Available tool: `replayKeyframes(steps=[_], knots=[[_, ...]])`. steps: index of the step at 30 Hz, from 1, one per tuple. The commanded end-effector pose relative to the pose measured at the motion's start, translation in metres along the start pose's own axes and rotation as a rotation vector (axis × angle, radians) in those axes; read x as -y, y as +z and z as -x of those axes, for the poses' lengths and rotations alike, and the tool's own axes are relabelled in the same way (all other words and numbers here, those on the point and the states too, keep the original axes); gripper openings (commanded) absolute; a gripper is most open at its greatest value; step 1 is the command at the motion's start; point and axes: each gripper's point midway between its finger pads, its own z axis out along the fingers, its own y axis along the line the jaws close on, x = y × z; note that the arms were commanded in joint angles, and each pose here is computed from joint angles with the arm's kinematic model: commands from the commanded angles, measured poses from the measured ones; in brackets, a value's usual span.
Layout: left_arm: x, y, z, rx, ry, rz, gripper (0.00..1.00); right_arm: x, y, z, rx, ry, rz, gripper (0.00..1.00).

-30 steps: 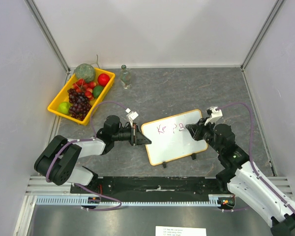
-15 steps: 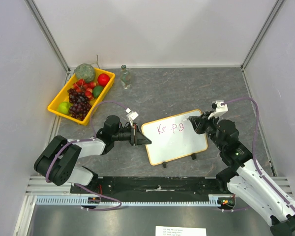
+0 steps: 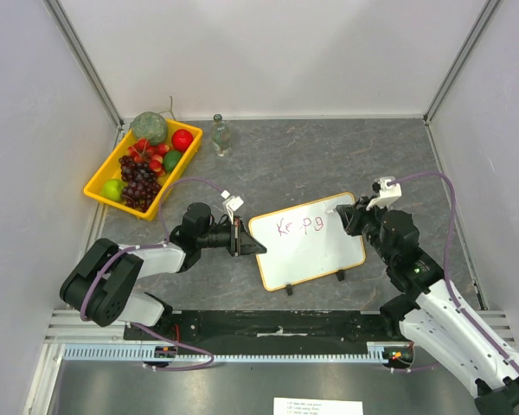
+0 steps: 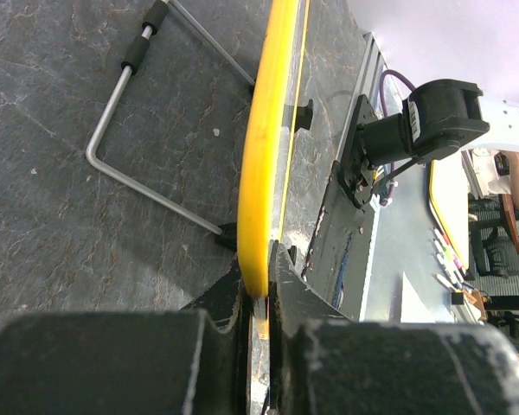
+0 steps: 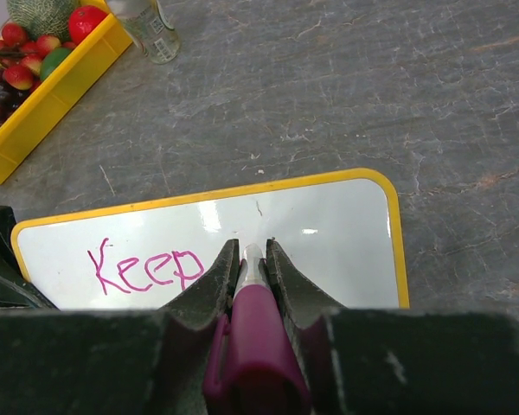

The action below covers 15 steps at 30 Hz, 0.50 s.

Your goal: Write a sentence on the whiteboard

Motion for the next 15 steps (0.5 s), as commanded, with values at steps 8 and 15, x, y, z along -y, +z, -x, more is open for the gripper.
replayKeyframes(steps=[8,15], knots=[[-0.032,-0.002,-0.015,-0.030,0.044,0.128,0.02,0.009,0.003,-0.021,-0.037,-0.018,-0.020,0.00],[-0.031,-0.002,-0.015,-0.029,0.045,0.128,0.02,0.007,0.003,-0.023,-0.041,-0.019,-0.004,0.00]])
